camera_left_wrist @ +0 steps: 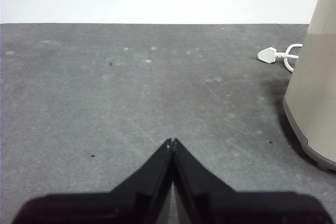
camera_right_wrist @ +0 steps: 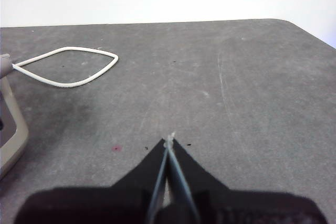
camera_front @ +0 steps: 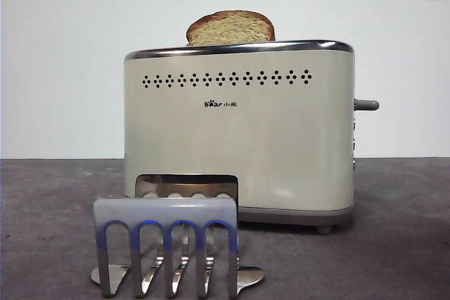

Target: Pick up a slice of bread from the rack,put the bread on the toaster,press the button

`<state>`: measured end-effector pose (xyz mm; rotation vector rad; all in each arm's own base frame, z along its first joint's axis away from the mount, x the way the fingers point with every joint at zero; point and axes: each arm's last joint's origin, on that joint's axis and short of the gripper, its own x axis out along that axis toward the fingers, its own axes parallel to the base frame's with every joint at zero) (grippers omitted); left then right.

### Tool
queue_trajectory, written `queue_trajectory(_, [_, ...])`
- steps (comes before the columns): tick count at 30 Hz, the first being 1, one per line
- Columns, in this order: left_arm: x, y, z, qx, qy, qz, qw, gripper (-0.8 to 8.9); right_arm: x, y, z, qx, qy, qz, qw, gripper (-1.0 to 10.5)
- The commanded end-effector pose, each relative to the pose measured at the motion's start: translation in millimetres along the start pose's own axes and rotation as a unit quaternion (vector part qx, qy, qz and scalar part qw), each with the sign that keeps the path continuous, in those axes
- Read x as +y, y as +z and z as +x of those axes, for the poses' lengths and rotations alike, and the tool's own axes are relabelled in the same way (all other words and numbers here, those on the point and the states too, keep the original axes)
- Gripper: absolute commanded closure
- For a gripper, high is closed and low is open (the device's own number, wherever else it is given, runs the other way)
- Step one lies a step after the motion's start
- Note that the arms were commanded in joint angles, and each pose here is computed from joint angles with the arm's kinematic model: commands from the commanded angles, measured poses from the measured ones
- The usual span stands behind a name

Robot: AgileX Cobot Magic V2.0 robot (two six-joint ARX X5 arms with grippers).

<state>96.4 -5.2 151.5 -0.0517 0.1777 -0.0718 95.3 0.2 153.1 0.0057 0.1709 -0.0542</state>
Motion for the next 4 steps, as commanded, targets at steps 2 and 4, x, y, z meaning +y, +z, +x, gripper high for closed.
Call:
queue_trajectory(2, [-0.1,-2.9,1.1,0.002,-0.001,0.003,1.0,8.17,0.0,-2.7,1.0,0.003,0.0,0.005,1.0,9.5])
queue_trajectory(4, [-0.1,-2.9,1.1,0.002,-0.001,0.003,1.0,8.17,0.0,-2.7,1.0,0.003,0.0,0.005,1.0,9.5])
